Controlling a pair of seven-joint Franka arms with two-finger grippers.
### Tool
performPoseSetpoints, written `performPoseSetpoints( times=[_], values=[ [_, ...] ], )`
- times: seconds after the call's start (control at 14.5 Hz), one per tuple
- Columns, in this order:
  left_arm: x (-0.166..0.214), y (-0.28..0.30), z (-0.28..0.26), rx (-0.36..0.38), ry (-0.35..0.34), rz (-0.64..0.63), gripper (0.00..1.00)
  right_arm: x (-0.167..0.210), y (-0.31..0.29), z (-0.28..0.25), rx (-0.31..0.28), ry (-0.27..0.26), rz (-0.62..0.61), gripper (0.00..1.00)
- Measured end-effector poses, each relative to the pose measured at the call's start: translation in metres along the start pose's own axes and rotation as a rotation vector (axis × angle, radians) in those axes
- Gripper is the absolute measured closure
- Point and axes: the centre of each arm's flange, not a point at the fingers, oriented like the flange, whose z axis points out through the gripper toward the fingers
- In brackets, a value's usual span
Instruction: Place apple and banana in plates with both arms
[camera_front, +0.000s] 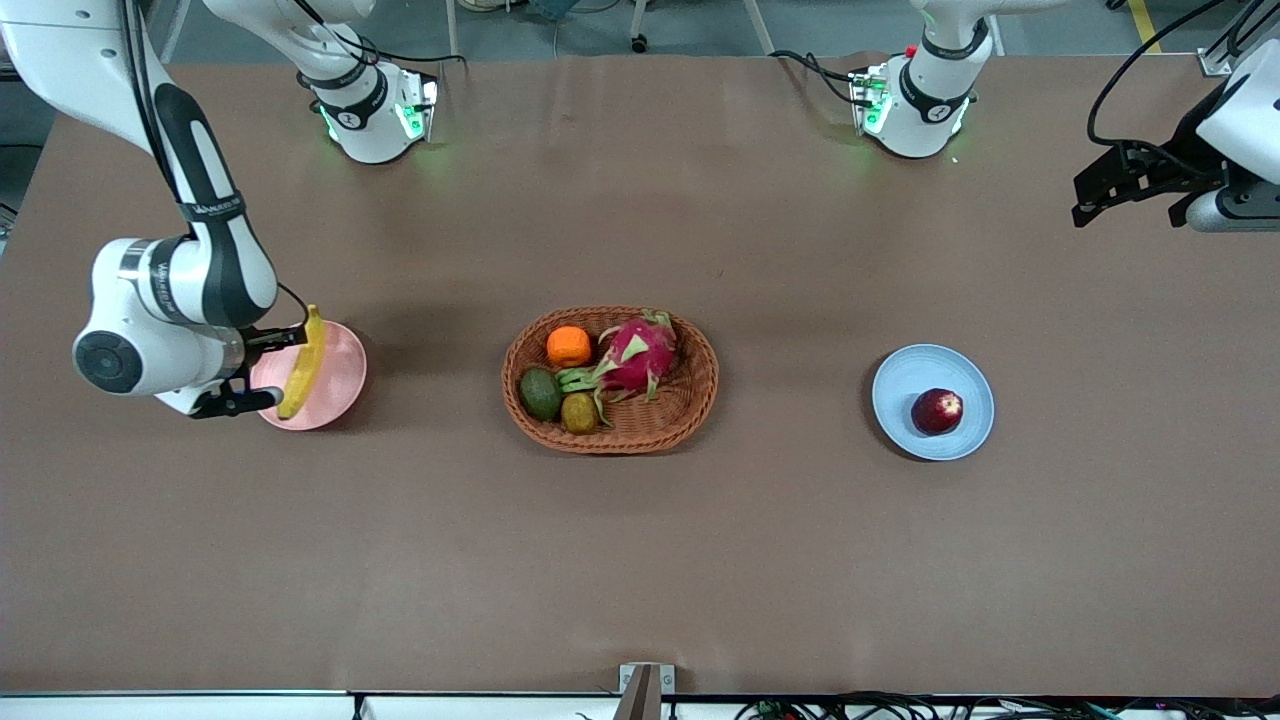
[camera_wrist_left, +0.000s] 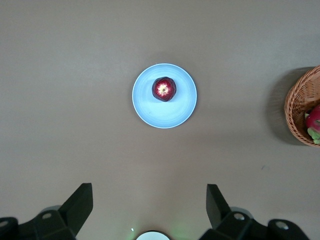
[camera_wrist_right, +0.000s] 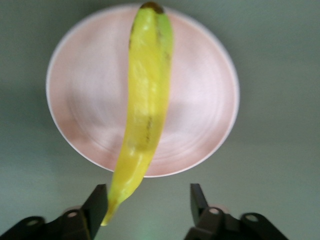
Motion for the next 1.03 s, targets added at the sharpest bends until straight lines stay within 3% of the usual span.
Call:
performPoseSetpoints(
  times=[0.14, 0.55, 0.83, 1.03],
  values=[
    [0.0, 0.0, 0.002, 0.0, -0.003, -0.001, 0.0, -0.002, 0.006, -0.054, -0.005, 0.037, 0.041, 0.01],
    [0.004, -0.003, 0.008, 0.0, -0.015, -0.005, 0.0, -0.039, 0.02, -0.231, -0.029, 0.222, 0.092, 0.0],
    [0.005, -0.003, 0.01, -0.001, -0.019, -0.004, 0.0, -0.06, 0.026, -0.291, -0.045, 0.334, 0.109, 0.0],
    [0.005, -0.002, 0.01, 0.0, -0.019, -0.003, 0.0, -0.07, 0.033, -0.312, -0.047, 0.383, 0.126, 0.0]
  ],
)
